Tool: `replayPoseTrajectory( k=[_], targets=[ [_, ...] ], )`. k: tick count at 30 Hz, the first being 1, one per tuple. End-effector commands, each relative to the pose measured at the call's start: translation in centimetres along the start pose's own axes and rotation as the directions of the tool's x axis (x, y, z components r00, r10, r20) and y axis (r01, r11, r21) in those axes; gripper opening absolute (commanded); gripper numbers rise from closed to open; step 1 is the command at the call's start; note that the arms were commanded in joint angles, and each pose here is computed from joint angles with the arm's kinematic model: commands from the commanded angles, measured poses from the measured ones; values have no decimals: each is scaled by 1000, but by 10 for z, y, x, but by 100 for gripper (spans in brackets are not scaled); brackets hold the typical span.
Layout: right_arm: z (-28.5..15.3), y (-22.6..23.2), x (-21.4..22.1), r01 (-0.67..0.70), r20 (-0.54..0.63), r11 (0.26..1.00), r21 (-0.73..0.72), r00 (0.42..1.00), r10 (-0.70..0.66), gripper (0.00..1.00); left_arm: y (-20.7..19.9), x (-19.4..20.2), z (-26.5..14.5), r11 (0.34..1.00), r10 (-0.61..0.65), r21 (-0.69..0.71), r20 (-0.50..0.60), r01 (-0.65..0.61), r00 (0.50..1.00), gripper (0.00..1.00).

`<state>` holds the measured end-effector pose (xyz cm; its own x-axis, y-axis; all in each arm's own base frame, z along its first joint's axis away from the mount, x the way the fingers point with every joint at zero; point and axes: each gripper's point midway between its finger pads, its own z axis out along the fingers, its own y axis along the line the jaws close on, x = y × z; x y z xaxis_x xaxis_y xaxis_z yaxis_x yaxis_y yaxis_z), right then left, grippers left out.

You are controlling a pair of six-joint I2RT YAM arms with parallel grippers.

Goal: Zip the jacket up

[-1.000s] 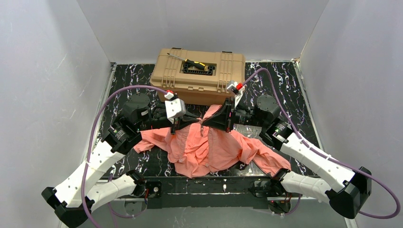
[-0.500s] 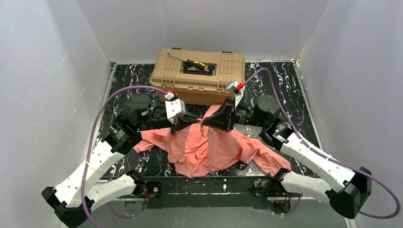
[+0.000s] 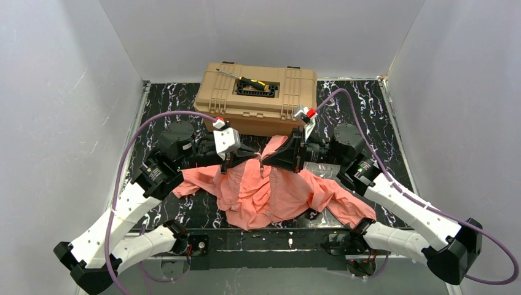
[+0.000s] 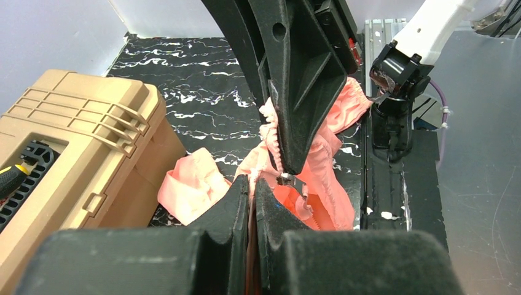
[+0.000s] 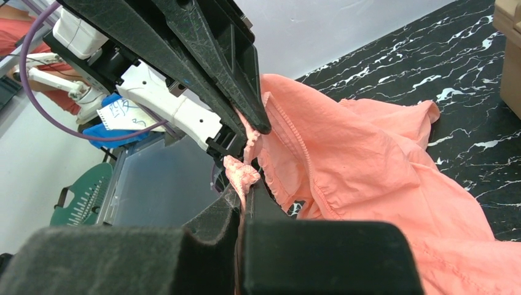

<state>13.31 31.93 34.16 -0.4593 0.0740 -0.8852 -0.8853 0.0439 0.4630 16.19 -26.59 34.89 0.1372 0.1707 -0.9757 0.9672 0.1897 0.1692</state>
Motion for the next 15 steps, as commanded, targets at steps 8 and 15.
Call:
replayPoseTrajectory(
  k=[8, 15],
  targets=[
    [-2, 18, -21, 59, 35, 997, -41, 998, -58, 1, 0, -21, -8, 999, 41, -13, 43, -41, 998, 0],
    [-2, 17, -25, 67, 47, 997, -29, 997, -66, 1, -2, -21, -6, 999, 37, 6, 44, -37, 998, 0]
  ],
)
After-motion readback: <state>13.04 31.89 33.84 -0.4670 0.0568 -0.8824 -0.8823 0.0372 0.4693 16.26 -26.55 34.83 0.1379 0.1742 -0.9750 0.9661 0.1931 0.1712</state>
